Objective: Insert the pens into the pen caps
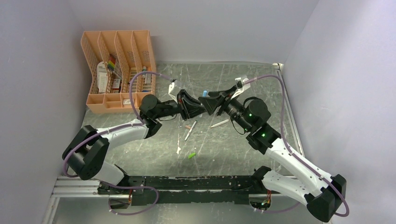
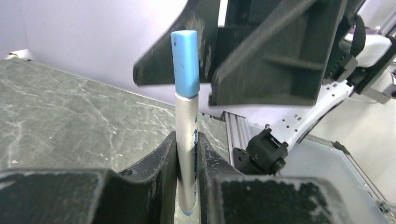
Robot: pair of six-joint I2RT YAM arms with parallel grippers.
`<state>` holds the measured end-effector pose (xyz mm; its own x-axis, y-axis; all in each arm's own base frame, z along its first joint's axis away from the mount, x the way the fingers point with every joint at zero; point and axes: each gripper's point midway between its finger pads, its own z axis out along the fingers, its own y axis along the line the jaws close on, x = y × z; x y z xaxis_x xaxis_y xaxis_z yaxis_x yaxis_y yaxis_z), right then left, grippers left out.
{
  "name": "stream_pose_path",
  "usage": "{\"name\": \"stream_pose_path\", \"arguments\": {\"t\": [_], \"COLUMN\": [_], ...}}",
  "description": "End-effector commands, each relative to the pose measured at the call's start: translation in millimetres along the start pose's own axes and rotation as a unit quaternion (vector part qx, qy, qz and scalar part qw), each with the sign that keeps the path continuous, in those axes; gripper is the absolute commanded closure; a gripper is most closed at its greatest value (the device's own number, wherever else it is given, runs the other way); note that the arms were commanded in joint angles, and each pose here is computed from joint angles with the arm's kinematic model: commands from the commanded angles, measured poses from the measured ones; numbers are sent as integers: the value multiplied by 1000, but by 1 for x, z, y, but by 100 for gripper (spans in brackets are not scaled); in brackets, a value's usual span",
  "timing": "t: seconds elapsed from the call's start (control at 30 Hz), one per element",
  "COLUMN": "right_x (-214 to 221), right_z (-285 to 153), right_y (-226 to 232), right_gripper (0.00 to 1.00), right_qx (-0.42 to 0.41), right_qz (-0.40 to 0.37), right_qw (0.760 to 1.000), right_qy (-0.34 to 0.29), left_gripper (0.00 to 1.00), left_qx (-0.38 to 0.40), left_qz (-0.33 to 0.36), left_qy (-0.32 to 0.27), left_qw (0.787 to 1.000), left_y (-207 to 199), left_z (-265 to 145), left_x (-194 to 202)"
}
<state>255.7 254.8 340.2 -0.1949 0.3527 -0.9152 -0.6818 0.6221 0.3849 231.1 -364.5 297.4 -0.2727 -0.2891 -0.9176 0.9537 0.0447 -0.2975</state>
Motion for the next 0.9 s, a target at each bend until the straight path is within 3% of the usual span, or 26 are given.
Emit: {"name": "stream_pose_path", "arguments": {"t": [0.0, 0.23, 0.63, 0.87], "right_x": [-30, -36, -32, -30], "right_z": [3, 12, 6, 4], "right_y": [18, 25, 26, 26], "right_gripper": [41, 45, 74, 72], "right_qx": [-28, -42, -47, -48], "right_qz": [-24, -29, -19, -18], "right_qw": [999, 999, 999, 999], "right_qy": [-21, -18, -17, -15], "left_gripper": [93, 93, 93, 93], "left_qx": [68, 109, 114, 130], "left_qz": [35, 32, 32, 24], "left_qy": [5, 19, 7, -1], "left_qw": [997, 993, 993, 991], "left_y": [-19, -28, -31, -36], "left_z": [6, 6, 8, 9], "left_x": [-9, -3, -9, -12]}}
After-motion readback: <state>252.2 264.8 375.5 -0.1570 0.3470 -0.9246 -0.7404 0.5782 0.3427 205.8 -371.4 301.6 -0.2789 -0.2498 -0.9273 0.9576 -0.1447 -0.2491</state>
